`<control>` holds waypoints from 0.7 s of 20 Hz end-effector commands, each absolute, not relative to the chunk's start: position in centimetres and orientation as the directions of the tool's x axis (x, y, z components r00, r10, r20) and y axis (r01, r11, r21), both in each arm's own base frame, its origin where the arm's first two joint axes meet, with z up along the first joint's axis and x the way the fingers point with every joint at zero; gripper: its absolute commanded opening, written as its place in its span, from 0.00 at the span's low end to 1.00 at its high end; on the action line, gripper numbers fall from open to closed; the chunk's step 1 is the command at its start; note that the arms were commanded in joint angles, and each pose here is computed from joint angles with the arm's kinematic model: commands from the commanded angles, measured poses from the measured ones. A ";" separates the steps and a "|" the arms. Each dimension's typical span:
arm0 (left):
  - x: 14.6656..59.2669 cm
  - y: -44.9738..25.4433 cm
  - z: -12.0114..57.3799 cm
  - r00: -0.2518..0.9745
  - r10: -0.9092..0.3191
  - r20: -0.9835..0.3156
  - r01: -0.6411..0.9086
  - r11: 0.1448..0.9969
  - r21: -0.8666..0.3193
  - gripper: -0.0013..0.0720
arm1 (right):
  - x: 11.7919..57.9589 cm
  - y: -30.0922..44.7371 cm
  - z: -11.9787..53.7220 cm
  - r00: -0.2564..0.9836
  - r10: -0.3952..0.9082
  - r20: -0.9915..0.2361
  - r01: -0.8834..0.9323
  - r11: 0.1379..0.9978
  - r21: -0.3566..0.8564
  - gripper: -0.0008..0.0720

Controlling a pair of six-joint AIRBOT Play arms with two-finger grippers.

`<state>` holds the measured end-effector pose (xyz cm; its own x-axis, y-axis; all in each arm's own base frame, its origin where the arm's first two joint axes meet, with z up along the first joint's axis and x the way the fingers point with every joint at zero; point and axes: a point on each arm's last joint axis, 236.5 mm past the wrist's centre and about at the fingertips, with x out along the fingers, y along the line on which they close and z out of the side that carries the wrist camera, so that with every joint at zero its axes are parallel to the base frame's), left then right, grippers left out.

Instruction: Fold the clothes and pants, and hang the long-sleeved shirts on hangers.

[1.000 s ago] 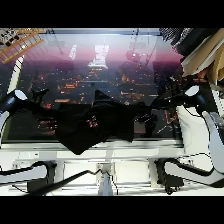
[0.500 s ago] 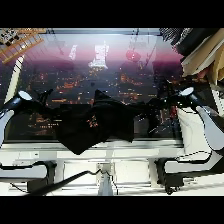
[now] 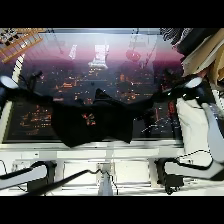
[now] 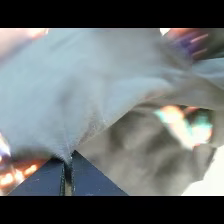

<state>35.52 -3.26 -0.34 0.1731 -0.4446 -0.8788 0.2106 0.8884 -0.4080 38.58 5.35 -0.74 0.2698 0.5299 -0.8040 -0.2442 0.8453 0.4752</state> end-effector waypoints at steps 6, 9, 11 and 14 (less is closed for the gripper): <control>30.4 -4.5 45.3 0.854 -0.516 -0.068 0.497 0.847 -0.191 0.03 | 31.6 6.9 37.4 0.848 0.399 -0.348 -0.431 0.902 -0.017 0.02; 23.7 -6.3 54.6 0.915 -0.366 0.169 0.364 0.930 0.046 0.03 | 23.5 8.0 48.2 0.935 0.353 -0.043 -0.354 0.916 -0.188 0.02; 20.9 -8.4 57.5 0.912 -0.321 0.254 0.291 0.945 0.147 0.03 | 19.3 8.8 51.8 0.935 0.345 0.081 -0.316 0.915 -0.249 0.02; 20.3 -9.1 57.9 0.909 -0.320 0.266 0.286 0.945 0.158 0.03 | 18.2 9.0 52.7 0.933 0.344 0.105 -0.311 0.918 -0.248 0.02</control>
